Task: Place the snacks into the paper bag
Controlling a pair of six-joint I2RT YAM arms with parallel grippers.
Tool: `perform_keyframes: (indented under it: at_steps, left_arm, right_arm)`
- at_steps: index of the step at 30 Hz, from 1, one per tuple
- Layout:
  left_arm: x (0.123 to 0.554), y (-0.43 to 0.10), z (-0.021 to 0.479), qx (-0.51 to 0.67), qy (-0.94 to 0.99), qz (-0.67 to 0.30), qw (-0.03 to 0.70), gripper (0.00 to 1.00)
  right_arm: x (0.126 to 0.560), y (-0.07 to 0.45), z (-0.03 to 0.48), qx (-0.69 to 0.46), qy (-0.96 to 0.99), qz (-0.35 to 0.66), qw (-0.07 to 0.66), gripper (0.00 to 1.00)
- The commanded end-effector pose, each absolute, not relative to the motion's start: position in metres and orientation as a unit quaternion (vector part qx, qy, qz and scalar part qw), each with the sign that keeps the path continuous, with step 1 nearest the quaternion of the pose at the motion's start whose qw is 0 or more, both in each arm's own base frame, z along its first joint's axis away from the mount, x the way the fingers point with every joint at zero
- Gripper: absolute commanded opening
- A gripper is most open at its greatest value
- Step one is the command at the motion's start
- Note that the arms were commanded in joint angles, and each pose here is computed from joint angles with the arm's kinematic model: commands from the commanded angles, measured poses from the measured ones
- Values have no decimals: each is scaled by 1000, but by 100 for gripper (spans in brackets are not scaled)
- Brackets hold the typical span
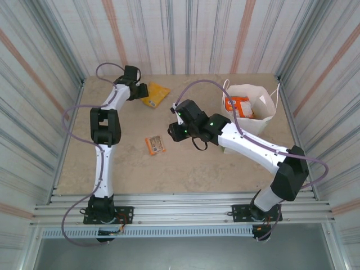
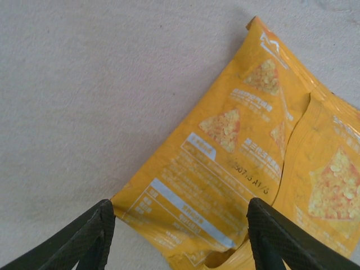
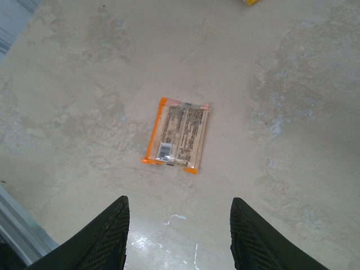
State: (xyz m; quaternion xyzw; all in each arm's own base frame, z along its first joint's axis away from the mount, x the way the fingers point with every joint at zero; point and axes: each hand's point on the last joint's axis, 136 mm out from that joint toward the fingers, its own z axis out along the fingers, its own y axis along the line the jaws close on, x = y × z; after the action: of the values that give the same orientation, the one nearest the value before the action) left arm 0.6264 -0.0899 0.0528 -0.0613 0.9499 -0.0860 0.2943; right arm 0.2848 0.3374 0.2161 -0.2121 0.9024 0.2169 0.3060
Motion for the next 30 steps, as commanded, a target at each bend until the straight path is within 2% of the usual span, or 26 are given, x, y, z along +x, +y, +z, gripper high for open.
perform_keyframes:
  at_steps: [1, 4, 8, 15, 22, 30]
  left_arm:
    - [625, -85, 37, -29, 959, -57, 276, 66]
    - [623, -89, 27, -22, 963, -53, 264, 64]
    - [619, -99, 18, 2, 967, -46, 252, 56]
    - [609, -105, 16, 15, 971, -39, 237, 21]
    - [601, -106, 34, 18, 968, -48, 245, 1]
    - [562, -114, 25, 29, 978, -69, 197, 0]
  right_arm:
    - [292, 343, 220, -208, 901, 229, 303, 49]
    - [294, 343, 220, -206, 902, 231, 301, 49]
    - [296, 342, 220, -205, 902, 230, 301, 49]
    - [296, 336, 225, -201, 902, 226, 308, 49]
    - [293, 334, 232, -200, 899, 229, 316, 49]
    - [283, 332, 240, -204, 893, 226, 331, 49]
